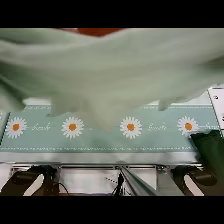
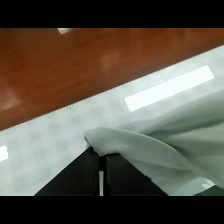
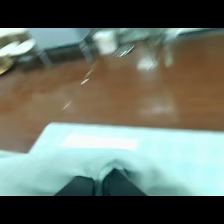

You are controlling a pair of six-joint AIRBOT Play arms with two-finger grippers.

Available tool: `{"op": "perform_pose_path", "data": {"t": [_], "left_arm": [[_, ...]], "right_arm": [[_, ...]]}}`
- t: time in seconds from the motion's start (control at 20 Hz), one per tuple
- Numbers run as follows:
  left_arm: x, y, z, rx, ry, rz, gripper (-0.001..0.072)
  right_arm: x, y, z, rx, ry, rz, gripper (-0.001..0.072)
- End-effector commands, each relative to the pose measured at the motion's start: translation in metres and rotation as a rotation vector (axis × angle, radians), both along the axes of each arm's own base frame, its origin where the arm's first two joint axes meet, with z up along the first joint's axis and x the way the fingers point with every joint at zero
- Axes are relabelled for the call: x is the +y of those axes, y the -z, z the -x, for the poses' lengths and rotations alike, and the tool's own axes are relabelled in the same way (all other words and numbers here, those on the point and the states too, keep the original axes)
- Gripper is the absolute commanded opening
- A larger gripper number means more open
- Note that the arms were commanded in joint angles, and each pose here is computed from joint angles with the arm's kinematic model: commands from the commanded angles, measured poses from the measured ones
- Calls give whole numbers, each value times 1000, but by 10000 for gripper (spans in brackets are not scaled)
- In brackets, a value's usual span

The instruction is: Fold the shirts.

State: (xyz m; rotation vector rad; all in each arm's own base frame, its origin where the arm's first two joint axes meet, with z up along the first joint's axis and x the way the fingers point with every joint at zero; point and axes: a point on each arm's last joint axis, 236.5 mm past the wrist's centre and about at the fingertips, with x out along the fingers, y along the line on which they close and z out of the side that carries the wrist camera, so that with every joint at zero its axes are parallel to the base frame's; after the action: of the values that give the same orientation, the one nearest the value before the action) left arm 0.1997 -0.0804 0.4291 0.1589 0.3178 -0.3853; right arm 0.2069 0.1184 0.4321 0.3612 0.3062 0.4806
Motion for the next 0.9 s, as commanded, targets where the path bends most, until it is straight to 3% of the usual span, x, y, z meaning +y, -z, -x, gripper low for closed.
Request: {"op": "perform_pose_path", "data": {"t": [0.0,0.1,0.25,0.5,0.65,0.85], "left_arm": [[4,9,33,71,-33,68,24],[17,46,38,241,-86,18,25],[36,82,21,383,-167,-40,25],[30,167,-41,659,-134,-129,27],[26,228,-85,789,-92,-191,27],[18,286,-157,832,-105,-178,28]], "right_arm": [[16,13,28,142,-67,-75,25],[9,35,29,229,-39,-32,25],[-29,98,17,448,73,171,25],[-25,197,-62,674,-17,322,25],[-19,266,-125,772,-31,327,25],[-5,347,-206,838,-19,256,25]]}}
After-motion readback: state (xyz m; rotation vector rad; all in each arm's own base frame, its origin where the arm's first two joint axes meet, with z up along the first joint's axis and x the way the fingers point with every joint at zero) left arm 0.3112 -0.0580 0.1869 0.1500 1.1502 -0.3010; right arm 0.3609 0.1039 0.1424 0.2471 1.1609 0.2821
